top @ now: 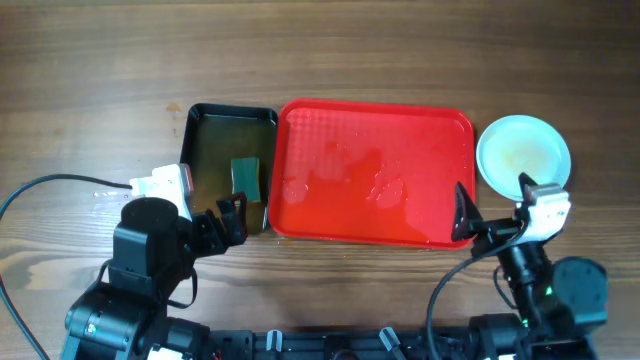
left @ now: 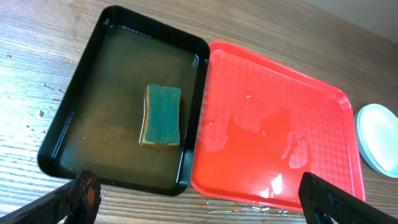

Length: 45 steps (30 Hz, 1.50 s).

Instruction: Clean dirty plates on tray and stack at the side

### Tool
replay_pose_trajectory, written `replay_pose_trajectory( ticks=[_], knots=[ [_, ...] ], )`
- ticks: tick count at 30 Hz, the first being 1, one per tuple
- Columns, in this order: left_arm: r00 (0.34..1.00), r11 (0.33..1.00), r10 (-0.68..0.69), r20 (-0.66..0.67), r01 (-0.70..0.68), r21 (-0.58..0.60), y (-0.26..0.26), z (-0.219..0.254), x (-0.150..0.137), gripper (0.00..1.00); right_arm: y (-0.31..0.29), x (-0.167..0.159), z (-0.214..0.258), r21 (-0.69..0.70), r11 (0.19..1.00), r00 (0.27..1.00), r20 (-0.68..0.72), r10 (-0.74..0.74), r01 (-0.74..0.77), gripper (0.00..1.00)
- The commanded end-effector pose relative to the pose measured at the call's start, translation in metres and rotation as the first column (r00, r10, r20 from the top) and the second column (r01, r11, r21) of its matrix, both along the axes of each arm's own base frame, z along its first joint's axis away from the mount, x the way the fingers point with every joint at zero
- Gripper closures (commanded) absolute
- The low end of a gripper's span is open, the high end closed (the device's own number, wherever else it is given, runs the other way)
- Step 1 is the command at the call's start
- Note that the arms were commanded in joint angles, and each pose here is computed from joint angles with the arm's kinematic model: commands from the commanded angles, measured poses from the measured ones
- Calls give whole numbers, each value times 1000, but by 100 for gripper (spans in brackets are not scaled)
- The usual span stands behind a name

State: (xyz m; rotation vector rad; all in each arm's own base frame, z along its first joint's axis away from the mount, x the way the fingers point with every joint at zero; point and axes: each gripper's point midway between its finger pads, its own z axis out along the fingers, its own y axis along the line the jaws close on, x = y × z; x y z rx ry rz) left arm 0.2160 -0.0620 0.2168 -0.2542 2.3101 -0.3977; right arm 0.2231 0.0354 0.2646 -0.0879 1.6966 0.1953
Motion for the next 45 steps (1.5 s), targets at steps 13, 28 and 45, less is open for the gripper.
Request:
replay_pose_trajectory(
  ticks=[13, 28, 45],
  knots=[
    [1000, 1000, 7, 3, -7, 14, 2, -1, 0, 0, 2, 1, 9, 21, 1000, 888, 461, 1, -12, 0],
    [1000, 1000, 7, 3, -7, 14, 2, -1, 0, 0, 1, 21, -88, 0, 1000, 991, 132, -8, 8, 0],
    [1000, 1000, 7, 3, -7, 14, 2, -1, 0, 0, 1, 21, -89, -1, 1000, 991, 130, -8, 8, 0]
  ],
)
